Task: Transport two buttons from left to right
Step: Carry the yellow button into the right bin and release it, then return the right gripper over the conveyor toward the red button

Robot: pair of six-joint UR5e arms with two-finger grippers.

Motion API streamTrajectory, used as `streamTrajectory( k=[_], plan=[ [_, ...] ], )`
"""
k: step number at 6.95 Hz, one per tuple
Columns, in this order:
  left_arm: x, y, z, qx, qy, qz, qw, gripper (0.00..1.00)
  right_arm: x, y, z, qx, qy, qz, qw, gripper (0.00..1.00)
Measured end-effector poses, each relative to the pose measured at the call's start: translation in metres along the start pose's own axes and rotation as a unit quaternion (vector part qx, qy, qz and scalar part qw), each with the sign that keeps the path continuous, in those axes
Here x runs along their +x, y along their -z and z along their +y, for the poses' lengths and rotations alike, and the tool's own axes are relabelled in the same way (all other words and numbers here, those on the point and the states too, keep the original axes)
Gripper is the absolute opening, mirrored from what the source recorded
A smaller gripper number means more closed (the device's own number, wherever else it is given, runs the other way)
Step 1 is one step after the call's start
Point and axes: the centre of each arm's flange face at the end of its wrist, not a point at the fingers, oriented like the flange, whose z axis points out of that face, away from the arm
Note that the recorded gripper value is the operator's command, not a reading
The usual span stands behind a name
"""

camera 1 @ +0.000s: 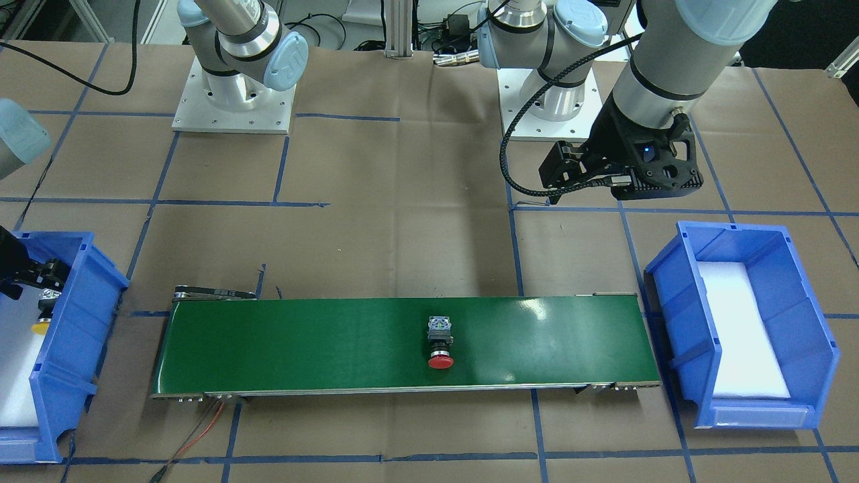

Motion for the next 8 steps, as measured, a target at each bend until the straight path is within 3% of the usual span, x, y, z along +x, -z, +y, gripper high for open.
streamTrajectory(
  k=[1,3,4,6,8],
  plan=[
    [0.000,0.000,0.000,0.000,0.000,0.000,1.0000,1.00,0.004,0.019,-0.007,0.016,-0.002,0.009,0.9998,1.00],
    [0.000,0.000,0.000,0.000,0.000,0.000,1.0000,1.00,0.009,0.088,-0.022,0.063,-0.004,0.039,0.9972,1.00],
    [0.000,0.000,0.000,0.000,0.000,0.000,1.0000,1.00,0.004,0.115,-0.026,0.073,-0.007,0.044,0.9963,1.00],
    [0.000,0.000,0.000,0.001,0.000,0.000,1.0000,1.00,-0.043,0.158,-0.033,0.065,-0.025,0.029,0.9972,1.00],
    [0.001,0.000,0.000,0.000,0.000,0.000,1.0000,1.00,-0.130,0.181,-0.038,0.051,-0.038,0.008,0.9980,1.00]
  ],
)
